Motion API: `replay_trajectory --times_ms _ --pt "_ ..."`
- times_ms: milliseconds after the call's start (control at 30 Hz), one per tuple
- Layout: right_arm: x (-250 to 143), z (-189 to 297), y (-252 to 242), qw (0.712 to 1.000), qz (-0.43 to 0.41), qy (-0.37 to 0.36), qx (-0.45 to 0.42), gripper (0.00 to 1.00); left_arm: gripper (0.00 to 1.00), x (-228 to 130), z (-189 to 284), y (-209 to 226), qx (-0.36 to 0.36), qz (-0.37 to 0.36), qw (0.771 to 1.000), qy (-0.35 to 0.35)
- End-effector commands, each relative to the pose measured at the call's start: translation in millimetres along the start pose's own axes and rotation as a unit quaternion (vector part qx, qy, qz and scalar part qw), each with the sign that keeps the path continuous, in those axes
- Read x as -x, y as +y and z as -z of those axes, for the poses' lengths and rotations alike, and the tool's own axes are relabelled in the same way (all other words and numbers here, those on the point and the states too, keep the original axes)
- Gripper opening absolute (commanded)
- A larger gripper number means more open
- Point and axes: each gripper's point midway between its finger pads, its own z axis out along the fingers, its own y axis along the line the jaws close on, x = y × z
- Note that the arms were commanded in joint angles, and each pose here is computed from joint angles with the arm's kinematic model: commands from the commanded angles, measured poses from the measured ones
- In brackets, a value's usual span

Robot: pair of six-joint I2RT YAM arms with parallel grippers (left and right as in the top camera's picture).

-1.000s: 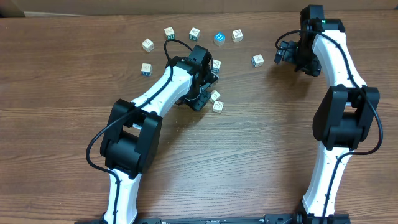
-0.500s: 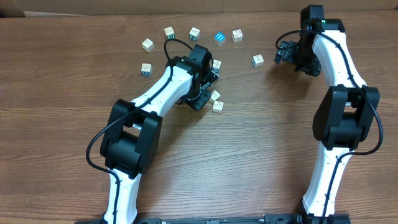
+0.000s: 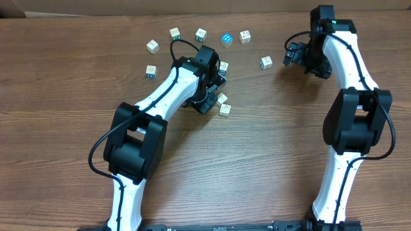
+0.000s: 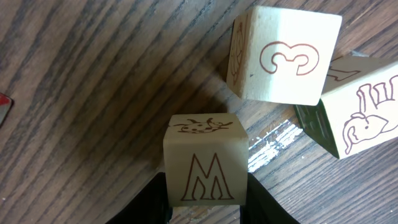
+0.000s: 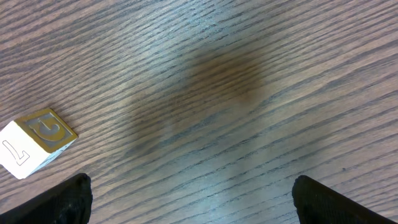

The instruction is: Form a circle

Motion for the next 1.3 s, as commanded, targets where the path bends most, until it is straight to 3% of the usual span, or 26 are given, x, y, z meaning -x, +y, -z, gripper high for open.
replay_trajectory --times_ms 0,267,500,1267 --pt "10.1 16.9 2.3 1.0 -0.003 -0.023 0.007 1.0 0.32 11.2 11.1 -1.8 -0.002 -0.018 1.0 -0.019" --pt "10.1 16.9 2.3 1.0 -0.003 -0.023 0.007 1.0 0.33 11.1 11.0 -1.9 -0.003 -0.018 1.0 -0.019" --pt "10.1 16.9 2.3 1.0 -0.003 -0.023 0.007 1.0 0.41 10.7 10.6 -1.8 -0.003 -0.018 1.0 -0.018" --pt "10.1 16.9 2.4 1.0 -0.003 -0.023 0.007 1.0 0.39 10.3 10.2 -1.8 -0.003 -0.015 1.0 -0.017"
